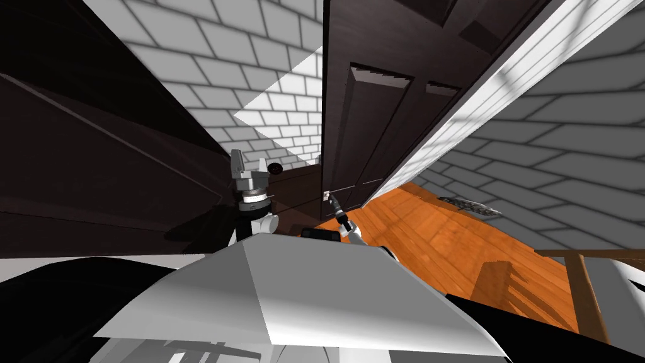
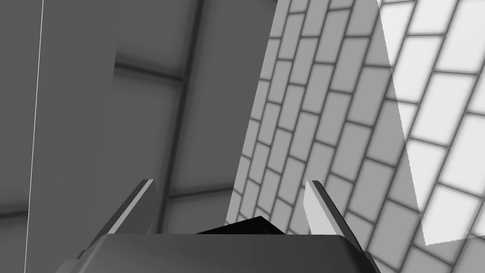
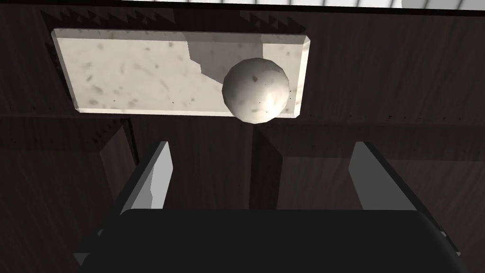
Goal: Push the door open
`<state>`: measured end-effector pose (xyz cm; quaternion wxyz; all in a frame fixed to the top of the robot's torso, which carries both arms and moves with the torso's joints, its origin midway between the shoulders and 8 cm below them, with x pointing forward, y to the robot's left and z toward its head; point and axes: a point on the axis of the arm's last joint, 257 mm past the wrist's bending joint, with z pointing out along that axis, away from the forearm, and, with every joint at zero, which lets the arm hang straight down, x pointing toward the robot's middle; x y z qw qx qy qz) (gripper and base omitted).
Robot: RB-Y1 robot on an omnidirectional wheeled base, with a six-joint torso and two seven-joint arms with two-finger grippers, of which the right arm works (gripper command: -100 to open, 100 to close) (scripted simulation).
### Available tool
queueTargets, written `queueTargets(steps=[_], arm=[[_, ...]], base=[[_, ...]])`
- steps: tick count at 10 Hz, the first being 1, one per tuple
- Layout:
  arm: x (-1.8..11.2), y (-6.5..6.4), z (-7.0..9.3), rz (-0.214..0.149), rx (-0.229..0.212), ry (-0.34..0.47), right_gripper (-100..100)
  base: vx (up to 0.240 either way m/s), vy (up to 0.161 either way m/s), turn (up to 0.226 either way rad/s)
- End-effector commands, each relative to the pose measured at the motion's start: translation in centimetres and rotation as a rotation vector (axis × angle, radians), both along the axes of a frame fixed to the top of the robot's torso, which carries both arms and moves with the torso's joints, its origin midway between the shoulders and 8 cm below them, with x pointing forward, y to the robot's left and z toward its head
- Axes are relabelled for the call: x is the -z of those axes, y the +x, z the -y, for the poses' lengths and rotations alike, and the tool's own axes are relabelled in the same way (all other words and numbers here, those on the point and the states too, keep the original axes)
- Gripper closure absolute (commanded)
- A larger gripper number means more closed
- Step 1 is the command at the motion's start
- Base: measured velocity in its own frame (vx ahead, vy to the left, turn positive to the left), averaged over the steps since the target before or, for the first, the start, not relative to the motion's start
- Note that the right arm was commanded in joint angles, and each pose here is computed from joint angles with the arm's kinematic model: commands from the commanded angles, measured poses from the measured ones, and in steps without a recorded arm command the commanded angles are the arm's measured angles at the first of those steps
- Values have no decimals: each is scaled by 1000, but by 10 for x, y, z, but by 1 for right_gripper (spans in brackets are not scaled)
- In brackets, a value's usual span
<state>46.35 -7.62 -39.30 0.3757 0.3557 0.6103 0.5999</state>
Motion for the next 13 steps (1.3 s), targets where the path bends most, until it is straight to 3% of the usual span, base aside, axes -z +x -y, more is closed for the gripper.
queueTargets(steps=[1,3,4,9,13], arm=[[0,-1,-4,-1,3,8,-100],[-1,-1,-6,-2,3,12,-100],[-1,-1,-6,-2,3,12,100],[-1,-1,-6,-2,3,12,100],[2,4,14,-4,45,-2,100]], base=[[192,113,24],[123,70,12],[-15,-4,-4],[-13,-7,4],[126,78,-23]])
